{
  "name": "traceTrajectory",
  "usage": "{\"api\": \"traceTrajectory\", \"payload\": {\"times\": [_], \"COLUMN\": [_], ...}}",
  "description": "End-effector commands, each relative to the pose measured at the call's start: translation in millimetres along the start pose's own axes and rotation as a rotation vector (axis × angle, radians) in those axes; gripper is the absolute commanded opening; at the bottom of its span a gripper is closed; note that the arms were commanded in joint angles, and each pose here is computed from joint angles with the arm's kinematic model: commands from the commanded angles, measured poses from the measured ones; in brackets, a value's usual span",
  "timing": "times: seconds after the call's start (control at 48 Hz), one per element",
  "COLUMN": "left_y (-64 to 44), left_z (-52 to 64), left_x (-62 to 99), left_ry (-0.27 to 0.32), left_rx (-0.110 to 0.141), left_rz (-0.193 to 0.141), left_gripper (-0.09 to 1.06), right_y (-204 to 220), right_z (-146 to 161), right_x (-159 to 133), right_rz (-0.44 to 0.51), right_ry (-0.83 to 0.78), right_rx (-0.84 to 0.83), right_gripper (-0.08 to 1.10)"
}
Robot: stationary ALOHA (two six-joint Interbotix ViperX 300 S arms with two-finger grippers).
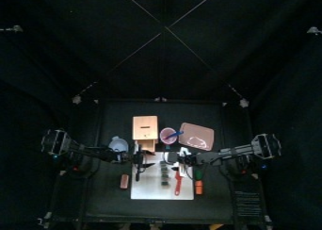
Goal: Place sushi on board then cut the sushi with the knife then place the pieces on the plate
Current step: Place the 4 sushi pieces on the plate
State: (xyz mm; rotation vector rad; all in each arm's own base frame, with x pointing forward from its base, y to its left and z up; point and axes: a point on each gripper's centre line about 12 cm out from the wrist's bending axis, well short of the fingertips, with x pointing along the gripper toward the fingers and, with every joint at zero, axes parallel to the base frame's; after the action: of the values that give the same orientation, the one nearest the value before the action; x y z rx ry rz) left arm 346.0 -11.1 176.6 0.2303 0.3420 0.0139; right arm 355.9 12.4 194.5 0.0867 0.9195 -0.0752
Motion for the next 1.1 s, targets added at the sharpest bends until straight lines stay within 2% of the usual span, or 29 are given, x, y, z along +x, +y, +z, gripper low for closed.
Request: {"api": "traceTrajectory", "payload": {"times": [0.021,0.208,0.396,0.542,0.917,1.104], "left_y": [6.2,9.7,11.7,14.1,18.1,17.7], "left_z": [13.5,10.6,-2.5,-4.1,-6.4,-8.3], "left_x": [-8.0,-25.6,-43.8,-54.1,-64.3,-64.8], "left_ry": [-0.064,-0.114,-0.104,-0.118,-0.13,-0.125], "left_rx": [-0.003,-0.005,-0.03,-0.039,-0.043,-0.044], "left_rz": [0.025,0.052,0.069,0.082,0.097,0.095], "left_gripper": [0.85,0.85,0.85,0.85,0.85,0.85], "right_y": [-5,-15,-20,-20,-29,-31], "right_z": [22,32,36,33,27,25], "right_x": [0,23,43,58,75,80], "right_rz": [0.018,0.02,0.014,0.015,0.001,-0.003], "right_ry": [-0.036,-0.009,0.013,0.025,0.051,0.06], "right_rx": [-0.019,-0.065,-0.089,-0.089,-0.074,-0.073], "right_gripper": [0.82,0.82,0.82,0.82,0.81,0.71]}}
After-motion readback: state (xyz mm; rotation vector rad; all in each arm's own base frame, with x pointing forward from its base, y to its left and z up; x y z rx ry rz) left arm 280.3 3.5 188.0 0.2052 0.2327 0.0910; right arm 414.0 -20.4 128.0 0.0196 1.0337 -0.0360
